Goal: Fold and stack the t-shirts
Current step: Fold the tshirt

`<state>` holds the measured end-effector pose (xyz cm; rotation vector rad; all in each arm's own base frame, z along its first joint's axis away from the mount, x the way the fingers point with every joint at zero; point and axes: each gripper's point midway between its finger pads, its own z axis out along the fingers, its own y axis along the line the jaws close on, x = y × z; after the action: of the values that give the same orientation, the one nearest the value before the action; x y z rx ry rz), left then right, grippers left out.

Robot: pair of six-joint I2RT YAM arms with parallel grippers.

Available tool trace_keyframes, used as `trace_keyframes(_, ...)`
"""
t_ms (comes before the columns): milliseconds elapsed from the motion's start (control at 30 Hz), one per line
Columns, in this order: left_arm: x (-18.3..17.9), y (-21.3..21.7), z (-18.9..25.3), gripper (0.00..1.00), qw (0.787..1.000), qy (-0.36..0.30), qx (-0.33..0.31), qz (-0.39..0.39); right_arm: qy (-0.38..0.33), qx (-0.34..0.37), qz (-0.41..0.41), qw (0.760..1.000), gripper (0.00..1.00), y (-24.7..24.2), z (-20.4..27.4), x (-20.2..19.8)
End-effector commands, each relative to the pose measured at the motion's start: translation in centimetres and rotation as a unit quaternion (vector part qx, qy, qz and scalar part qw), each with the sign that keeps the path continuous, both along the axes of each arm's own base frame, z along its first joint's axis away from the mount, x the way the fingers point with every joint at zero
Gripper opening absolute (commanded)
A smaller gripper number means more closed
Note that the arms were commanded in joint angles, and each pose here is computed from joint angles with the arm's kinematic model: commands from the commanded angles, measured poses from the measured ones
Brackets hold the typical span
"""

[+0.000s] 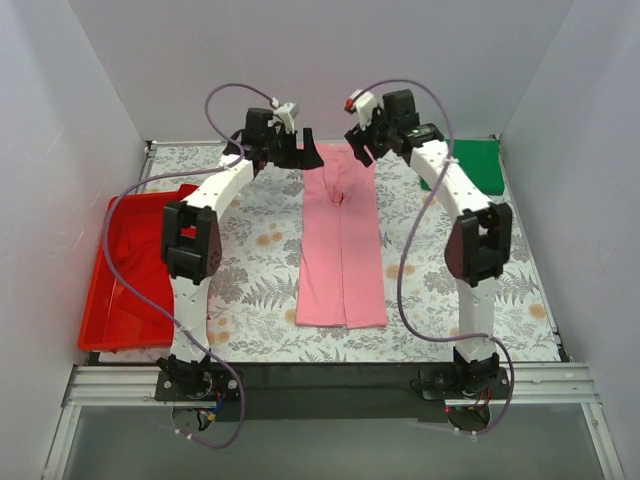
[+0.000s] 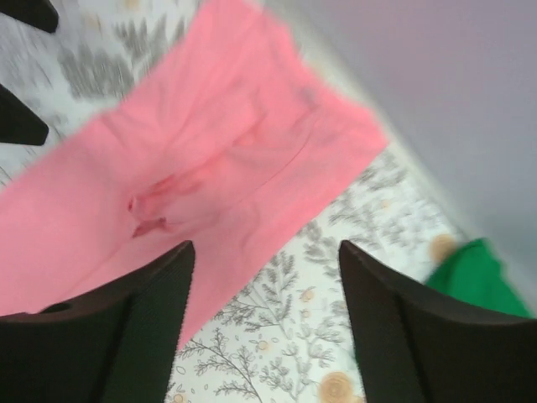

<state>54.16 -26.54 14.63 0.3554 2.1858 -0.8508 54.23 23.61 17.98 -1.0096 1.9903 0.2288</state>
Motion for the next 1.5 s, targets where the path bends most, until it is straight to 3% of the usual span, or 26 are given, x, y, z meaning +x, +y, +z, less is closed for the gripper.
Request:
trace_keyframes(0,-3.4,1.3,18.5,0.84,0.977,-0.210,-0.035,-0.029,-0.147,0.055,0.029,0.987,0.80,-0.3,14.8,-3.4)
trace_keyframes(33,-3.8,2.1,16.9,0.84,0.979,-0.204,-0.020,-0.010,-0.152,0.055,0.027,0.986,0.86,-0.7,15.3,-4.1)
trace_keyframes(67,-5.4,2.6,20.6,0.85,0.967,-0.255,-0.027,-0.013,-0.177,0.057,0.032,0.982,0.86,-1.3,17.7,-5.5)
trace_keyframes(100,-6.2,2.8,20.9,0.85,0.958,-0.283,-0.007,-0.034,-0.174,0.041,0.058,0.982,0.84,-1.3,16.6,-6.6)
trace_keyframes(167,-9.6,2.6,19.3,0.86,0.957,-0.272,0.006,-0.096,-0.204,0.028,0.097,0.974,0.91,-1.8,18.7,-9.7)
trace_keyframes(200,-12.1,3.0,20.9,0.86,0.940,-0.315,0.023,-0.133,-0.170,0.020,0.134,0.976,0.92,-1.6,16.1,-11.7)
trace_keyframes(300,-18.4,3.4,17.8,0.87,0.933,-0.301,0.031,-0.197,-0.175,-0.001,0.184,0.967,0.97,-2.1,15.6,-16.7)
trace_keyframes(333,-19.9,3.7,16.2,0.87,0.927,-0.301,0.042,-0.217,-0.138,-0.012,0.198,0.970,0.97,-2.4,12.3,-18.4)
trace_keyframes(367,-22.7,3.7,12.5,0.86,0.933,-0.259,0.038,-0.245,-0.149,-0.022,0.225,0.963,0.96,-2.3,12.3,-20.7)
trace_keyframes(400,-25.0,4.1,12.4,0.85,0.919,-0.283,0.044,-0.271,-0.134,-0.029,0.232,0.963,0.94,-2.6,11.0,-22.1)
trace_keyframes(433,-27.6,4.0,10.7,0.81,0.913,-0.268,0.045,-0.304,-0.092,-0.043,0.254,0.962,0.92,-3.0,6.8,-24.3)
trace_keyframes(500,-31.6,4.0,5.7,0.79,0.910,-0.230,0.054,-0.341,-0.084,-0.053,0.298,0.949,0.83,-2.8,4.6,-28.4)
trace_keyframes(533,-34.2,3.0,5.7,0.77,0.892,-0.251,0.056,-0.372,-0.062,-0.062,0.315,0.945,0.78,-3.2,1.7,-30.8)
trace_keyframes(633,-39.1,2.4,0.7,0.74,0.866,-0.241,0.076,-0.432,-0.033,-0.079,0.379,0.922,0.64,-2.3,-2.7,-35.6)
trace_keyframes(667,-39.8,2.3,-0.5,0.71,0.861,-0.238,0.083,-0.442,-0.008,-0.092,0.401,0.912,0.62,-2.3,-5.5,-38.0)
trace_keyframes(767,-41.2,2.2,-3.9,0.65,0.849,-0.227,0.105,-0.465,0.006,-0.085,0.420,0.904,0.55,-2.0,-8.2,-40.0)
trace_keyframes(1100,-40.0,0.9,-8.2,0.57,0.836,-0.249,0.140,-0.468,0.032,-0.111,0.438,0.891,0.42,-2.0,-12.8,-40.6)
trace_keyframes(1433,-38.7,0.9,-11.7,0.54,0.836,-0.242,0.185,-0.455,0.057,-0.174,0.413,0.892,0.43,-3.9,-17.3,-39.7)
trace_keyframes(1467,-38.7,1.2,-12.6,0.50,0.835,-0.230,0.194,-0.460,0.062,-0.179,0.409,0.893,0.43,-4.0,-17.5,-39.6)
